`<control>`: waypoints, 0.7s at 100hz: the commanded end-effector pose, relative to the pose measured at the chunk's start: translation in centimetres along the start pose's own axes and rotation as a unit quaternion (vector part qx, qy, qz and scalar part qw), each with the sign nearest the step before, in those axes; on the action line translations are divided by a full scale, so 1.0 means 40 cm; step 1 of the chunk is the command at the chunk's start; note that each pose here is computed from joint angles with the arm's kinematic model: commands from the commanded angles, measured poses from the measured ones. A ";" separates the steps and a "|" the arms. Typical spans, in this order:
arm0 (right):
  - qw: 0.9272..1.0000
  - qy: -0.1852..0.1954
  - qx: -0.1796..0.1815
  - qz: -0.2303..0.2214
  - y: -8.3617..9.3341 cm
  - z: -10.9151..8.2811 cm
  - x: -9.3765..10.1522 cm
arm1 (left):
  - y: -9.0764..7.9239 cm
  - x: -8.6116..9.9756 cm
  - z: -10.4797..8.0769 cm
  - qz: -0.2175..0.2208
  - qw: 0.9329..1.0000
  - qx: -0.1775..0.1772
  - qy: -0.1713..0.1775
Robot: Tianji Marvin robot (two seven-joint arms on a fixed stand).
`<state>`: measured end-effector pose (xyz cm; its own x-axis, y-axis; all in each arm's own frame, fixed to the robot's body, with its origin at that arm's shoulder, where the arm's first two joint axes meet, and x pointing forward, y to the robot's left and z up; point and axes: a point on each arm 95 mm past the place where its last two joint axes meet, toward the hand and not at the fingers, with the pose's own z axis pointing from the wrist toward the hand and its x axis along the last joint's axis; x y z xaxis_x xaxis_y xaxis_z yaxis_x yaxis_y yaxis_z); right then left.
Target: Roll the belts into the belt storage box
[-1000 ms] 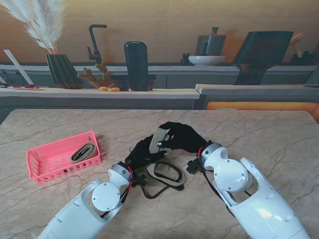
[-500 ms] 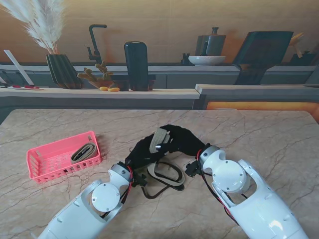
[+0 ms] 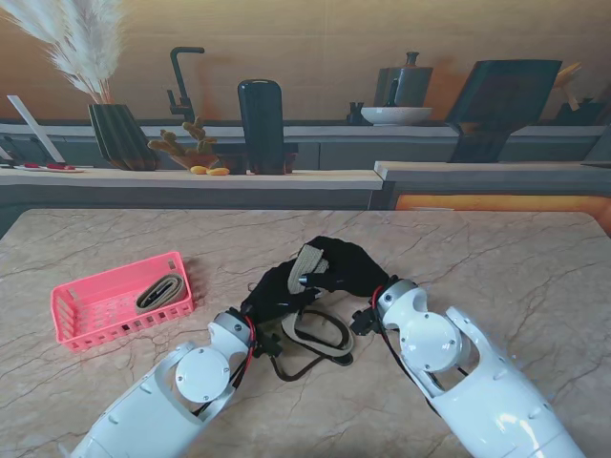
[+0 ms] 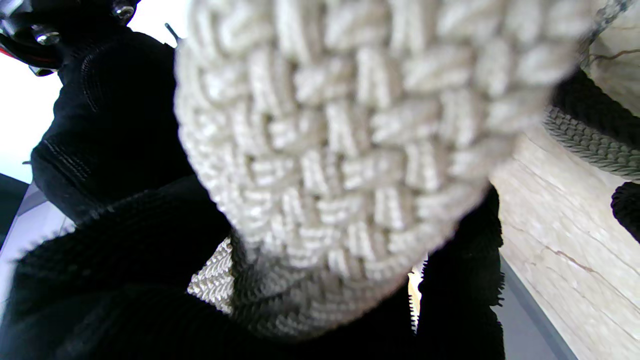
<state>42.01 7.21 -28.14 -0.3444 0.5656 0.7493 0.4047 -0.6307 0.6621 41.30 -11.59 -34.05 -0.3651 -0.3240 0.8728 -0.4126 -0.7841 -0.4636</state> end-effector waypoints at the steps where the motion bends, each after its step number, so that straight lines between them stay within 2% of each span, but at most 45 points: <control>1: 1.000 0.026 0.010 0.010 -0.022 0.010 0.041 | 0.012 0.002 0.001 -0.001 1.000 -0.010 -0.005; 26: 0.999 0.038 -0.007 0.019 -0.015 0.018 0.052 | 0.005 -0.005 0.002 0.020 0.999 -0.023 -0.019; 36: 0.999 0.040 -0.018 0.019 -0.007 0.015 0.056 | -0.001 -0.009 0.003 0.034 0.999 -0.018 -0.023; 70: 0.998 0.052 -0.033 0.023 0.020 -0.010 0.074 | -0.011 -0.017 0.004 0.044 0.998 -0.015 -0.030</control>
<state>41.97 6.47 -26.96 -0.3547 0.5329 0.7682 0.3515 -0.6854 0.6377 41.83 -11.25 -33.74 -0.3749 -0.4076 0.8326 -0.4012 -0.7383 -0.5421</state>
